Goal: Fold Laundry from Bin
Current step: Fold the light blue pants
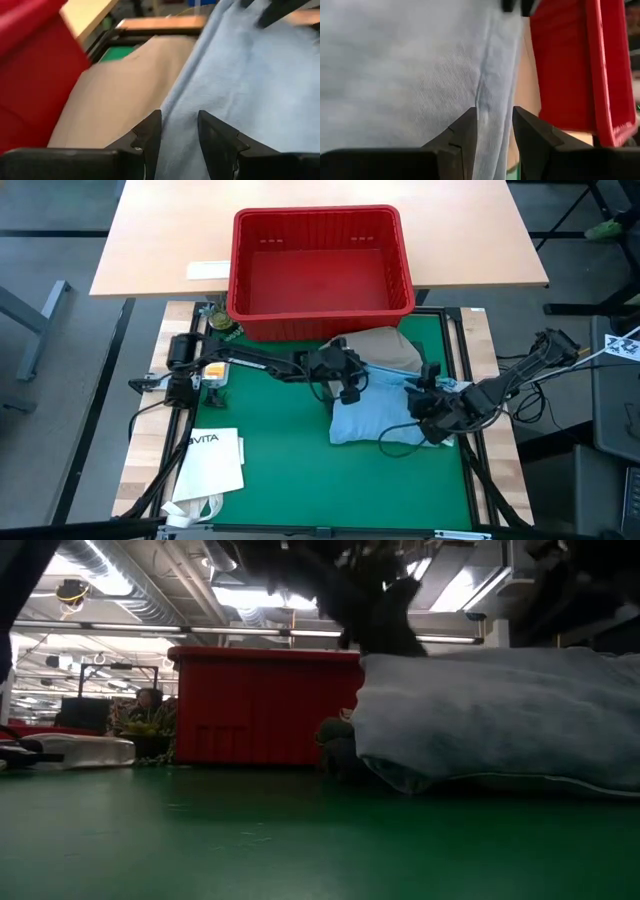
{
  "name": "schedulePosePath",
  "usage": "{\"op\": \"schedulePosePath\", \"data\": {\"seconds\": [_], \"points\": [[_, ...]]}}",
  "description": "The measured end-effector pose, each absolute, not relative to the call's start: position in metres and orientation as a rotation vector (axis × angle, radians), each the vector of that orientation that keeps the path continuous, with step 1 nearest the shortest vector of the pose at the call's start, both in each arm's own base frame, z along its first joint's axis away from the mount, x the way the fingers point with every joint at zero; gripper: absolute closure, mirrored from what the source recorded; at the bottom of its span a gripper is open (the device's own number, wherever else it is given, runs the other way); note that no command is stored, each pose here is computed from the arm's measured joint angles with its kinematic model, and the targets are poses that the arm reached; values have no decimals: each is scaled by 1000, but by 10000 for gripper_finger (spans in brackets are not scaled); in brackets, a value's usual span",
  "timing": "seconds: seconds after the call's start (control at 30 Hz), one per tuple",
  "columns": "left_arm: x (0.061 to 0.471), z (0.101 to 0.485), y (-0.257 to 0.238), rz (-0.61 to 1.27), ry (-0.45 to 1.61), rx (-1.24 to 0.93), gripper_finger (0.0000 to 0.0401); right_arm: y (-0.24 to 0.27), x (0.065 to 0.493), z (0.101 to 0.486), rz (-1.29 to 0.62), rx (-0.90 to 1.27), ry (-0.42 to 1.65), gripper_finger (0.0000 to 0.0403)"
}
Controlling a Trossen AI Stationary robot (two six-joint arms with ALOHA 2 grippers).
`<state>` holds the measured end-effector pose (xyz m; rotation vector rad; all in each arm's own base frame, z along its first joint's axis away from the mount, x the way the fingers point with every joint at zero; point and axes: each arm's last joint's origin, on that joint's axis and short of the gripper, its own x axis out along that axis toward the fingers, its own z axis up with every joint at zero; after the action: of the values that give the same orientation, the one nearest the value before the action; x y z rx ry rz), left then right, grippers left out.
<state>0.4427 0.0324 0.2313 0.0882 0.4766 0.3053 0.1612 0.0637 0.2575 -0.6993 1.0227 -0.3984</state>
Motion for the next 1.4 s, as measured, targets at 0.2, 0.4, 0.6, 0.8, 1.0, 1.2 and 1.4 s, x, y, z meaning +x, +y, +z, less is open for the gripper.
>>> {"op": "schedulePosePath", "data": {"seconds": [0.2, 0.4, 0.6, 0.8, 1.0, 1.2, 1.4], "points": [[451, 193, 55, 357, 562, 81, 277, 49, 159, 227, -498, -662, 1085, 279], [454, 176, 66, 374, 593, 68, 277, 35, 153, 192, -562, -584, 1141, 279], [454, 175, 67, 378, 595, 67, 277, 32, 153, 183, -566, -538, 1149, 279], [455, 179, 63, 377, 558, 77, 277, 34, 159, 204, -536, -516, 1153, 279], [452, 204, 54, 362, 494, 78, 277, 37, 163, 239, -499, -490, 1182, 279], [448, 229, 34, 320, 420, 80, 277, 39, 167, 265, -469, -432, 1151, 279], [449, 229, 10, 259, 421, 90, 277, 44, 167, 264, -326, -314, 1224, 279]]}}
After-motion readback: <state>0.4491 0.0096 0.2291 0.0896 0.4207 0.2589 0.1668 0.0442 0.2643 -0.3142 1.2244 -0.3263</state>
